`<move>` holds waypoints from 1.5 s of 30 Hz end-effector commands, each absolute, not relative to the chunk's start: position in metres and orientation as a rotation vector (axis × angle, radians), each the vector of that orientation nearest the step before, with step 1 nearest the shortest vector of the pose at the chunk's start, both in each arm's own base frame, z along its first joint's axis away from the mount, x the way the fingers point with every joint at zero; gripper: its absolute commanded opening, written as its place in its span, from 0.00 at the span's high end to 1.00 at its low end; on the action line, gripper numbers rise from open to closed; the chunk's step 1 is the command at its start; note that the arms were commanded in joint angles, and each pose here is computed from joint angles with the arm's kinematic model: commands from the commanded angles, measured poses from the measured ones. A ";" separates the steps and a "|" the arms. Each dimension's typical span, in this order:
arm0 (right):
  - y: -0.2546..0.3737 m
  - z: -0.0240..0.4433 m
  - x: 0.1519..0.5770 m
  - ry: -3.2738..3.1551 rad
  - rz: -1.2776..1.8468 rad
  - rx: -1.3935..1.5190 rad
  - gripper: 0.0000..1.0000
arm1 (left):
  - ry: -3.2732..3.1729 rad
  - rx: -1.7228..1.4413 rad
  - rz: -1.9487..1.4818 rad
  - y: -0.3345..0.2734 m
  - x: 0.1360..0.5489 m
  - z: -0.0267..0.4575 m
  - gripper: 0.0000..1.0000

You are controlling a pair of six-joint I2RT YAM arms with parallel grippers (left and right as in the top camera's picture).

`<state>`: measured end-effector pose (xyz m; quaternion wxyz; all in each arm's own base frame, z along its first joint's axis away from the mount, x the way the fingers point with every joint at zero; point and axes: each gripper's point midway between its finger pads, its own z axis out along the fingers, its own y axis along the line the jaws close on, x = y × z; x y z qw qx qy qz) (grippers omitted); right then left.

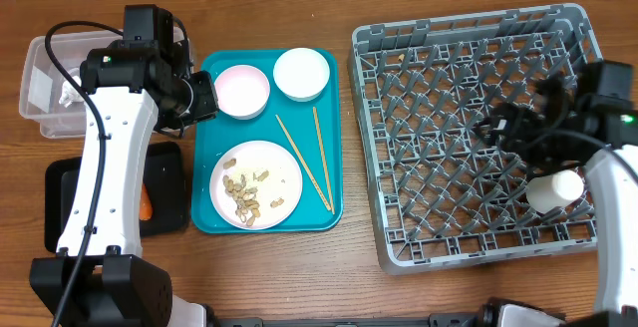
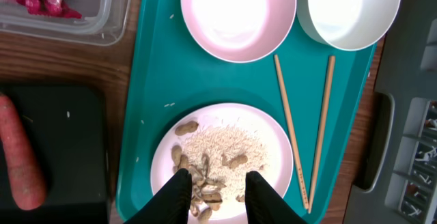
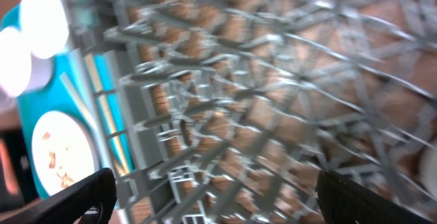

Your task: Sort waste into correct bins and load items into the dishwasher

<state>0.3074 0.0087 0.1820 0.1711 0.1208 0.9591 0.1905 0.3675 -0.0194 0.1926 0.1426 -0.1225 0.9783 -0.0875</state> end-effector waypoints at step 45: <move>0.135 0.196 0.303 2.670 0.512 -0.260 0.03 | 2.819 -0.367 -0.497 -0.167 0.455 0.073 0.60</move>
